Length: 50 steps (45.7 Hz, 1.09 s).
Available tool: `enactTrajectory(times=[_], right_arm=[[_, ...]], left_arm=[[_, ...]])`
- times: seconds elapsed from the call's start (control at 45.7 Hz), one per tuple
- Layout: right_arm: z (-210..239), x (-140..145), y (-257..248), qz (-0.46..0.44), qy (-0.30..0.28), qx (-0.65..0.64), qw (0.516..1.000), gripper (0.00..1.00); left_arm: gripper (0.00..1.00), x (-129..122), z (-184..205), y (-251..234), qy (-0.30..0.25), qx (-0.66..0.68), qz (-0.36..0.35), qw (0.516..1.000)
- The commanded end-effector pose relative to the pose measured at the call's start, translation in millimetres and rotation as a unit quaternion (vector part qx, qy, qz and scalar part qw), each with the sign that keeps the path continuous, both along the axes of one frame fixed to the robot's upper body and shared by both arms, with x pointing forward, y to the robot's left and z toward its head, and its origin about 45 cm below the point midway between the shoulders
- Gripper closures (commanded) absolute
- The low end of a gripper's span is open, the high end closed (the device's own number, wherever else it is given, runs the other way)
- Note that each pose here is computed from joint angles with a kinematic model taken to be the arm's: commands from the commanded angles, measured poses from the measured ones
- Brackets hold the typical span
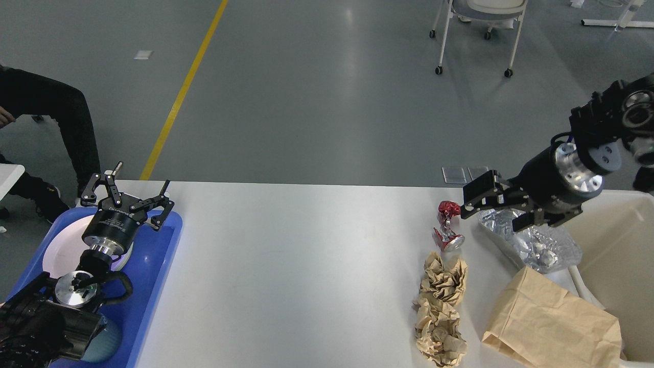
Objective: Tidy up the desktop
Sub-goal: 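Lower the right gripper onto the crumpled brown paper and grasp it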
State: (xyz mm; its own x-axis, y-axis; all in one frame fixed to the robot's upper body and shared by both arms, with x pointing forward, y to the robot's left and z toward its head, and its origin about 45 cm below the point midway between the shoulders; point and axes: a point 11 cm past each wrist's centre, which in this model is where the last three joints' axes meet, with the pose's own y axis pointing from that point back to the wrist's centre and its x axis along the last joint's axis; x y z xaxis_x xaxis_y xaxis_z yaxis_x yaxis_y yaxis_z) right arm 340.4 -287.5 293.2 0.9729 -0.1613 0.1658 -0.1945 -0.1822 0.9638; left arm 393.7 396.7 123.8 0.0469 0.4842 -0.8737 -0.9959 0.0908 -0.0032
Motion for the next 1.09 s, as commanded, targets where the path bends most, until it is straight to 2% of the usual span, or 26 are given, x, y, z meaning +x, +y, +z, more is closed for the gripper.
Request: enactTrajectory(times=[0.0, 0.263, 0.678, 0.744, 0.766, 0.788, 0.875, 0.897, 1.072], right_arm=[[-57, -5, -9, -0.033, 0.012, -0.024, 0.999, 0.00], [-163, -7, -3, -0.062, -0.006, -0.080, 0.995, 0.00], [-224, -7, 5, -0.107, -0.008, -0.070, 0.992, 0.00], [-225, -5, 8, -0.112, -0.021, -0.068, 0.991, 0.08], [-225, -6, 9, -0.112, -0.021, -0.067, 0.991, 0.15], [-225, -7, 11, -0.111, -0.020, -0.065, 0.991, 0.25], [-222, -15, 18, -0.099, -0.003, -0.055, 0.994, 0.90], [-222, -18, 20, -0.096, 0.004, -0.052, 0.994, 1.00], [-200, -6, 23, -0.093, -0.010, -0.042, 0.995, 1.00]], left_arm=[[0.04, 0, 0, 0, 0.000, 0.000, 0.000, 1.000], [0.04, 0, 0, 0, 0.000, 0.000, 0.000, 1.000], [0.04, 0, 0, 0, 0.000, 0.000, 0.000, 1.000], [0.04, 0, 0, 0, 0.000, 0.000, 0.000, 1.000], [0.04, 0, 0, 0, 0.000, 0.000, 0.000, 1.000], [0.04, 0, 0, 0, 0.000, 0.000, 0.000, 1.000], [0.04, 0, 0, 0, 0.000, 0.000, 0.000, 1.000], [0.04, 0, 0, 0, 0.000, 0.000, 0.000, 1.000], [0.04, 0, 0, 0, 0.000, 0.000, 0.000, 1.000]])
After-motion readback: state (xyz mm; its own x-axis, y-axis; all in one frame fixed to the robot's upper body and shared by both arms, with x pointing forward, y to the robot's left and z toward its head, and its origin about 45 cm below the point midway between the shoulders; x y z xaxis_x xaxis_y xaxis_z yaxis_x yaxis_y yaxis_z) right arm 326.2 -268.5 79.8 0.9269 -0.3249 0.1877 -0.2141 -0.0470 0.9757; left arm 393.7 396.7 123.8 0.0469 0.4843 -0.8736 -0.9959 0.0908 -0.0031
